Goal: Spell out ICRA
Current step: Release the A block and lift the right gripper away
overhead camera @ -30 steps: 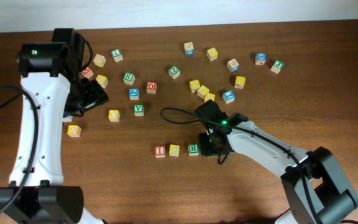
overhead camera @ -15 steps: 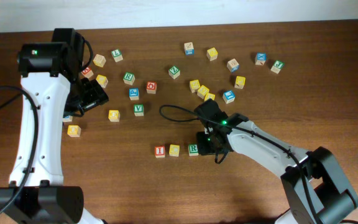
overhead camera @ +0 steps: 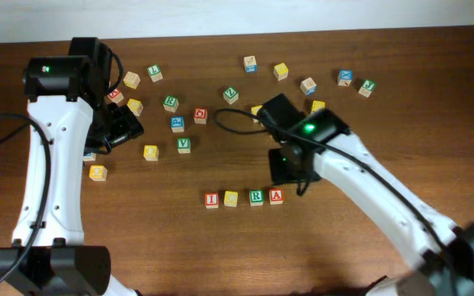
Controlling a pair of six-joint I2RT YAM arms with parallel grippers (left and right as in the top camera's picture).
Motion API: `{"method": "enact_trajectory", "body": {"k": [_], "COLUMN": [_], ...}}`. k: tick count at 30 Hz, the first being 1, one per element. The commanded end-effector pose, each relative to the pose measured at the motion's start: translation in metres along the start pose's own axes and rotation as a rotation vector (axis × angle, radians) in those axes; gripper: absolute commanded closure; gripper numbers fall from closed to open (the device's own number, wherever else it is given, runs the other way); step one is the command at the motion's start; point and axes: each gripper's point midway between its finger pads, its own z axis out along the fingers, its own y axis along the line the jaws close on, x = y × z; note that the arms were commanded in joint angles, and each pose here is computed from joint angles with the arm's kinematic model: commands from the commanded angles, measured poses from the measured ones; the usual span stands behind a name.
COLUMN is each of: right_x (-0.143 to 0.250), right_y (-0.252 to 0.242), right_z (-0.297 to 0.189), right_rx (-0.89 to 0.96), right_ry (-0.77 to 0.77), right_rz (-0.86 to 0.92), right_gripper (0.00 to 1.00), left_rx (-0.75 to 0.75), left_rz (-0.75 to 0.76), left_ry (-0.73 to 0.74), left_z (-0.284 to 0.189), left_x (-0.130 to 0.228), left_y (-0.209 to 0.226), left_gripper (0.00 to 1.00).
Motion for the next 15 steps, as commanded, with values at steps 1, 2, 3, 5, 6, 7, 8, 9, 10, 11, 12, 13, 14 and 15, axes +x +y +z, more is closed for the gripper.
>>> {"method": "enact_trajectory", "body": {"k": [1, 2, 3, 5, 6, 7, 8, 9, 10, 11, 12, 13, 14, 15], "right_x": [0.001, 0.007, 0.011, 0.018, 0.021, 0.022, 0.022, 0.022, 0.022, 0.021, 0.021, 0.021, 0.020, 0.020], "right_y": [-0.046, -0.063, -0.076, -0.108, -0.117, -0.122, -0.125, -0.131, -0.143, -0.152, -0.163, -0.168, -0.166, -0.164], "right_z": [-0.062, -0.072, -0.079, -0.087, -0.085, -0.081, -0.079, -0.076, -0.072, -0.070, -0.066, -0.062, -0.057, -0.054], "right_rx": [0.083, 0.094, 0.098, 0.119, 0.115, 0.098, 0.097, 0.099, 0.114, 0.123, 0.134, 0.127, 0.086, 0.066], "right_ry": [-0.174, -0.183, -0.187, -0.179, -0.159, -0.133, -0.122, -0.109, -0.093, -0.081, -0.064, -0.045, -0.019, -0.004], "right_rz": [0.048, 0.066, 0.083, 0.147, 0.184, 0.182, 0.189, 0.204, 0.243, 0.280, 0.322, 0.350, 0.372, 0.380], "right_gripper": [0.52, 0.53, 0.58, 0.67, 0.68, 0.72, 0.73, 0.73, 0.66, 0.62, 0.49, 0.48, 0.37, 0.28], "left_rx": [-0.008, -0.008, -0.008, -0.008, -0.008, -0.008, -0.008, -0.008, -0.008, -0.008, -0.008, -0.008, -0.008, -0.008], "left_rz": [-0.015, -0.015, -0.015, -0.015, -0.015, -0.015, -0.015, -0.015, -0.015, -0.015, -0.015, -0.015, -0.015, -0.015], "left_ry": [0.003, 0.003, 0.003, 0.003, 0.003, 0.003, 0.003, 0.003, 0.003, 0.003, 0.003, 0.003, 0.003, 0.003], "left_z": [0.002, 0.002, 0.002, 0.002, 0.002, 0.002, 0.002, 0.002, 0.002, 0.002, 0.002, 0.002, 0.002, 0.002], "left_x": [-0.001, -0.001, -0.001, -0.001, -0.001, -0.001, -0.001, -0.001, -0.001, -0.001, -0.001, -0.001, -0.001, -0.001], "left_y": [0.001, 0.001, 0.001, 0.001, 0.001, 0.001, 0.001, 0.001, 0.001, 0.001, 0.001, 0.001, 0.001, 0.001], "left_gripper": [0.01, 0.01, 0.01, 0.01, 0.01, 0.01, 0.01, 0.01, 0.01, 0.01, 0.01, 0.01, 0.01, 0.01]}}
